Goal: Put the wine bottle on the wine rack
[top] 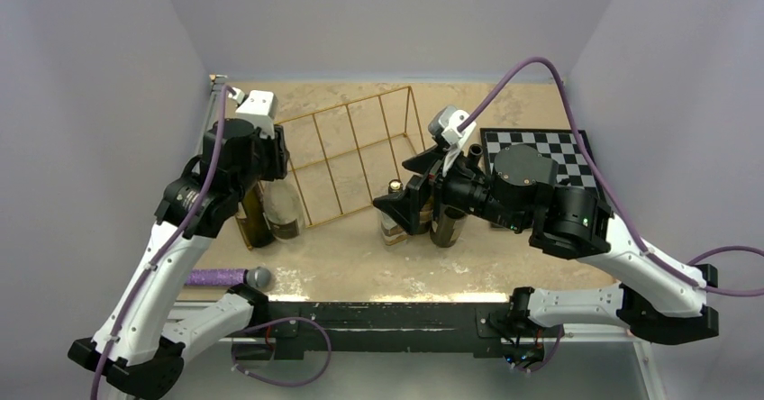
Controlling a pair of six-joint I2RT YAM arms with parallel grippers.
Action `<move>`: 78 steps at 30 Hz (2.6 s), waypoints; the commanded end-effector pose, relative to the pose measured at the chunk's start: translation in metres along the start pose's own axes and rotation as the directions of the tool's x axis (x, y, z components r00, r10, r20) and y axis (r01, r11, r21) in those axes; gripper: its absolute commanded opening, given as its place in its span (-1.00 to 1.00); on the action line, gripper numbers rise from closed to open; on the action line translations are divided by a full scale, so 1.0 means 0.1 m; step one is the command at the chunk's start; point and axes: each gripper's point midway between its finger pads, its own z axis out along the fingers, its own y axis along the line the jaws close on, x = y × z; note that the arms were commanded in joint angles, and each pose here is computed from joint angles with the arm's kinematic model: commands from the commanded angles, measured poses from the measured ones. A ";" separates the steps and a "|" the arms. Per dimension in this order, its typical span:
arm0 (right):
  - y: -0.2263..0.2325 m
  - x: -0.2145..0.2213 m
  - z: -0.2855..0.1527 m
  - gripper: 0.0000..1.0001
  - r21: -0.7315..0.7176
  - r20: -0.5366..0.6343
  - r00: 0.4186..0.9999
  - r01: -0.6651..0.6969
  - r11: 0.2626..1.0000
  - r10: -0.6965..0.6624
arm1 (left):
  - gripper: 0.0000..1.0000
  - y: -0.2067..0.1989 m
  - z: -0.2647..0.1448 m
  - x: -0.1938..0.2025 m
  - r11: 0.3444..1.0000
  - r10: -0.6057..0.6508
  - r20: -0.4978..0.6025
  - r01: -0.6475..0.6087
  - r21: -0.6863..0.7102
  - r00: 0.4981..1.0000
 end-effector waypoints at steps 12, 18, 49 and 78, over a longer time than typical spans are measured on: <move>-0.02 -0.03 -0.04 0.98 0.016 0.029 0.999 -0.028 0.999 0.028 | -1.00 0.25 0.17 -0.59 0.978 -0.188 0.233 0.203 -0.039 0.954; -0.03 -0.01 -0.04 0.98 0.020 0.023 0.999 -0.029 0.999 0.028 | -1.00 0.30 0.33 -0.33 0.971 -0.216 0.172 0.230 -0.067 0.961; -0.05 0.11 -0.01 0.98 0.029 -0.004 0.999 -0.040 0.999 0.041 | -0.33 0.74 0.92 0.09 0.929 -0.244 0.036 0.244 -0.279 0.969; -0.18 0.26 -0.07 0.98 0.105 -0.105 0.994 -0.011 0.994 0.022 | 0.86 0.58 0.79 -0.27 0.968 -0.175 0.059 0.183 -0.173 0.983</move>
